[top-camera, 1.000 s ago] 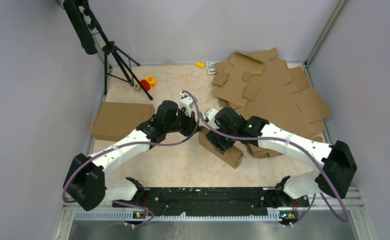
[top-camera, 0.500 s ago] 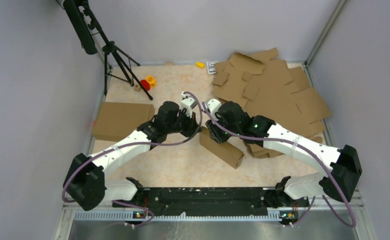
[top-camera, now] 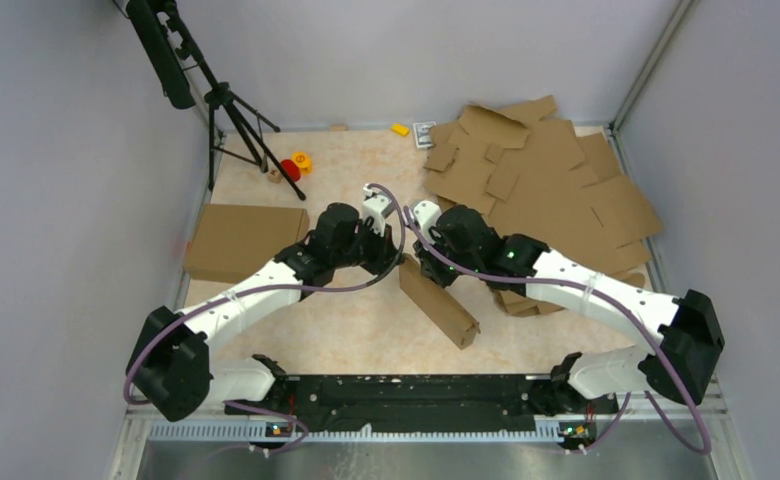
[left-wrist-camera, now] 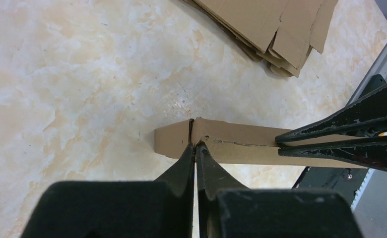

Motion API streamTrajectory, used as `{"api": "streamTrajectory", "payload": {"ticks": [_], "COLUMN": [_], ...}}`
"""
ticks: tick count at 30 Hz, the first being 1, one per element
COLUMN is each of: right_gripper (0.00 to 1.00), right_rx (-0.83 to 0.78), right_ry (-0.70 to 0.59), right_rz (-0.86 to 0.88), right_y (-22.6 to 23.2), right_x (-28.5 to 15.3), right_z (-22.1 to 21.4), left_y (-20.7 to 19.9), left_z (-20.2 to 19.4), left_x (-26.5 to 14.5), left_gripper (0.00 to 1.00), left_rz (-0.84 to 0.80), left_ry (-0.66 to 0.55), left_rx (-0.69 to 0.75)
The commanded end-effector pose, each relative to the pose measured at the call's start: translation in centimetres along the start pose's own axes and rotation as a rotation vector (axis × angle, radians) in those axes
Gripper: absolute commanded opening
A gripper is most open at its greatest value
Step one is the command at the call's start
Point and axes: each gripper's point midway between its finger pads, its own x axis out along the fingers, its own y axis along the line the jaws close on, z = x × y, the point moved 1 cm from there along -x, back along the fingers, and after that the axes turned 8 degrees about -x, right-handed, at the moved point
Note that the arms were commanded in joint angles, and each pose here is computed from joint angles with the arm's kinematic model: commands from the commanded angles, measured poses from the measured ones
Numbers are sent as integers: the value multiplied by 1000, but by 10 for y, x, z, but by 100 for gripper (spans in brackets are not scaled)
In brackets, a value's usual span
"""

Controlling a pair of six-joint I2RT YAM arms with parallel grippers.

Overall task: Fold the paper box
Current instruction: Close the paper box at the center of the board.

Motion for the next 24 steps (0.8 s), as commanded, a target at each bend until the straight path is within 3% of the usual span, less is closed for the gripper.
{"api": "streamTrajectory", "payload": {"ticks": [1,8,24], "right_gripper": [4,1,1], "right_rx": [-20,-24,-29], "right_ry": [-22,-1,20], "right_rz": [26,35,49], "right_y": [6,8,10], "right_x": [-1,3,5], "right_z": [2,-5,-14], "left_y": [-2,0,-5], "left_z": [-3,-4,-2], "left_x": [-1,-1,-12], "left_gripper": [0,1,30], "left_rz": [-5,6,-3], "left_ry": [-2,-8,-30], "left_rx": [13,0,-10]}}
